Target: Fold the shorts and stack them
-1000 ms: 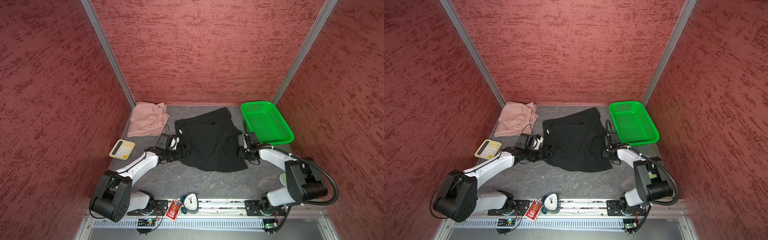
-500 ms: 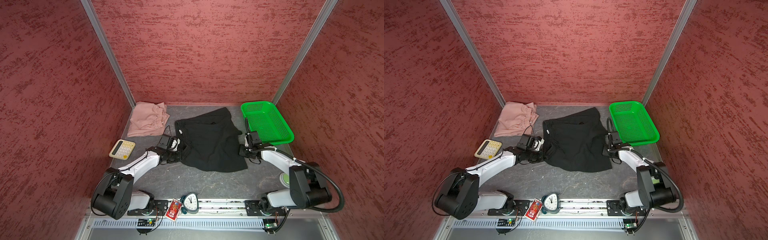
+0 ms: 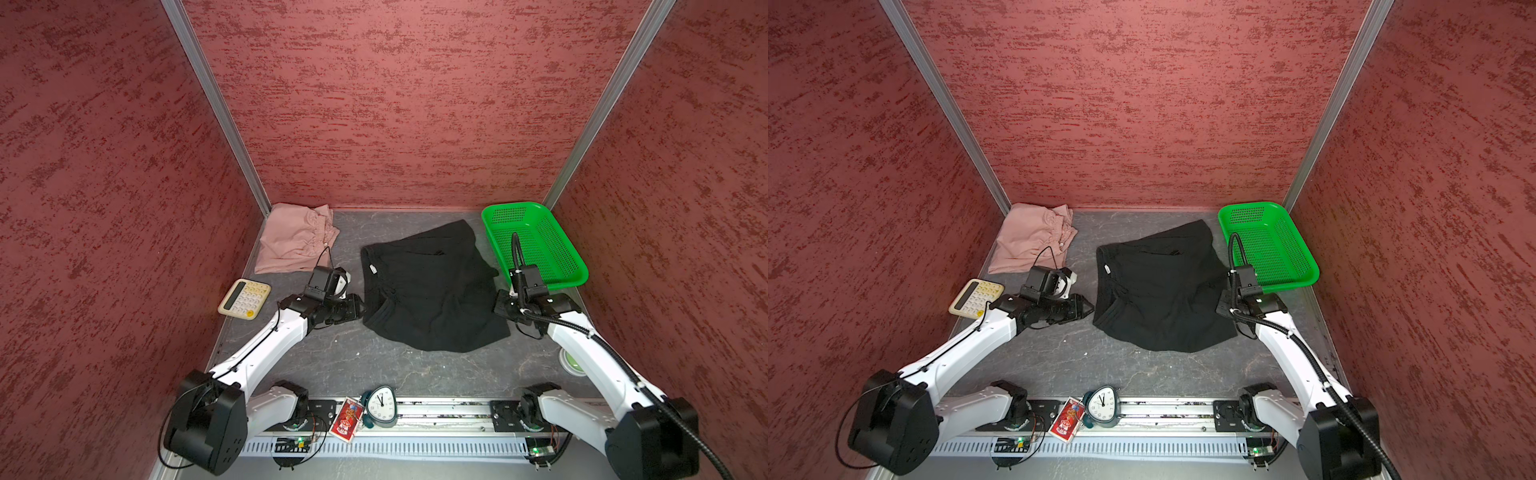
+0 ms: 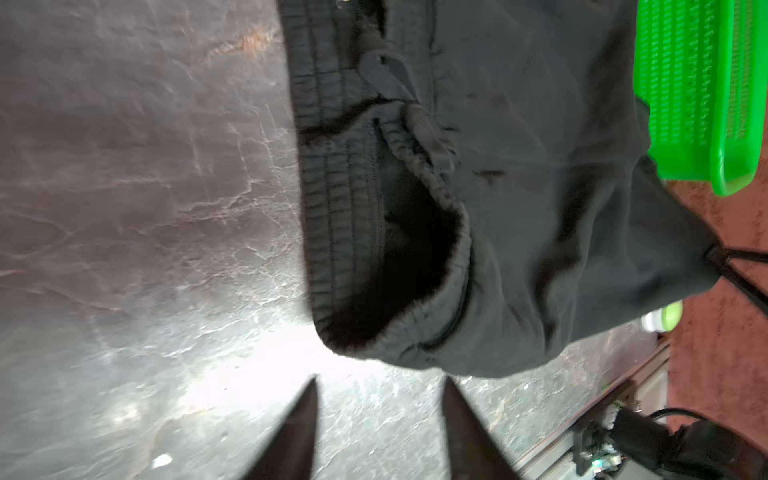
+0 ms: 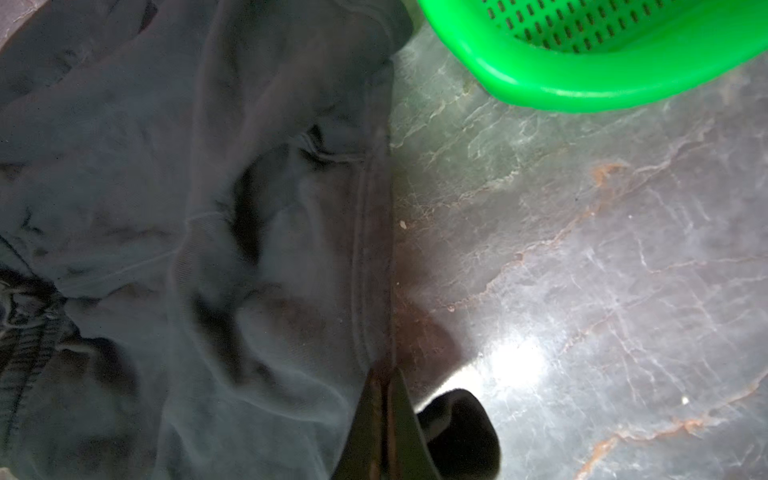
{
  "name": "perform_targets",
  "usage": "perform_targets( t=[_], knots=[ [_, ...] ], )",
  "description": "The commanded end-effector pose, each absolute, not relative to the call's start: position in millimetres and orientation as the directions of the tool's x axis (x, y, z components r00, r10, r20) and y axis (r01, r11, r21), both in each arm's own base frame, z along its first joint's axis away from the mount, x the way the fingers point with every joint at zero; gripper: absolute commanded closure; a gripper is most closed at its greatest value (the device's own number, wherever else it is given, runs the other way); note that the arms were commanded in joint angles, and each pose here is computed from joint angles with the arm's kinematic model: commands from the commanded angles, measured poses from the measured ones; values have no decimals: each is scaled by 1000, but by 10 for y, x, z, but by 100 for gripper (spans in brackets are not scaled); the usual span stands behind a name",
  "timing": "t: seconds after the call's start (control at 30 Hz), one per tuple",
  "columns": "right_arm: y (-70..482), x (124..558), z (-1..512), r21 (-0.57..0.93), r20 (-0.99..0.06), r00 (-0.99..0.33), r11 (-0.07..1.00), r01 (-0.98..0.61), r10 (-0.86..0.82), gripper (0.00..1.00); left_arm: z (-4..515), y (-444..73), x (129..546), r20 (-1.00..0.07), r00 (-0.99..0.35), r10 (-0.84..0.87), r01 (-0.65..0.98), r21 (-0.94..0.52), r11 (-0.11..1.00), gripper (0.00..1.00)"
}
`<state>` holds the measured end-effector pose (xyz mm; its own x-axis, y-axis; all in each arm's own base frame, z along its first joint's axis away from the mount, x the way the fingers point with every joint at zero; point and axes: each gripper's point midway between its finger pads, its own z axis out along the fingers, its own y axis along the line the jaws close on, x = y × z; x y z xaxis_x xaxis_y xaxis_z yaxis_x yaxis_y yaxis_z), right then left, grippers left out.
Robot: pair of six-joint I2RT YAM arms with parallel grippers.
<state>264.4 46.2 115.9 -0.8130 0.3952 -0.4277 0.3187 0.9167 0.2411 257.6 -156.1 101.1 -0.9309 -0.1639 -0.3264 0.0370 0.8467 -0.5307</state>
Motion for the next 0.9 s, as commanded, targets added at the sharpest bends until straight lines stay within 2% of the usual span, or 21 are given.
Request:
perform_targets(
  t=[0.0, 0.03, 0.37, 0.47, 0.5, 0.57, 0.6, 0.67, 0.7, 0.87],
  knots=[
    [507, 2645, 1034, 260, -383, -821, 902, 344, 424, 100, 1099, -1730, 2788, -392, -911, -131, 127, -568, 813, 25],
    [524, 2651, 999, 264, -373, -826, 902, 342, 422, 100, 1101, -1773, 2833, -398, -909, -119, 143, -570, 809, 21],
    [538, 2629, 949, 276, -375, -825, 901, 335, 422, 100, 963, -2227, 2860, -414, -910, 33, 295, -589, 752, 20],
    [521, 2636, 969, 268, -381, -823, 902, 337, 421, 100, 906, -2270, 2862, -399, -915, 62, 305, -584, 752, 26],
    [512, 2639, 976, 265, -383, -821, 902, 341, 423, 100, 879, -2274, 2858, -391, -918, 68, 304, -581, 755, 33],
    [514, 2648, 1015, 270, -388, -817, 900, 341, 426, 100, 842, -2280, 2839, -372, -925, 76, 297, -583, 756, 51],
    [515, 2658, 1046, 275, -393, -813, 899, 342, 429, 100, 825, -2284, 2820, -363, -928, 79, 294, -587, 754, 62],
    [520, 2674, 1107, 285, -406, -805, 897, 337, 432, 100, 839, -2299, 2781, -356, -931, 81, 294, -600, 744, 91],
    [512, 2682, 1140, 288, -412, -800, 895, 341, 437, 100, 867, -2293, 2761, -353, -932, 79, 292, -603, 742, 100],
    [465, 2675, 1319, 274, -427, -791, 896, 349, 438, 100, 1107, -2054, 2639, -379, -924, 57, 270, -536, 800, 100]
  ],
)
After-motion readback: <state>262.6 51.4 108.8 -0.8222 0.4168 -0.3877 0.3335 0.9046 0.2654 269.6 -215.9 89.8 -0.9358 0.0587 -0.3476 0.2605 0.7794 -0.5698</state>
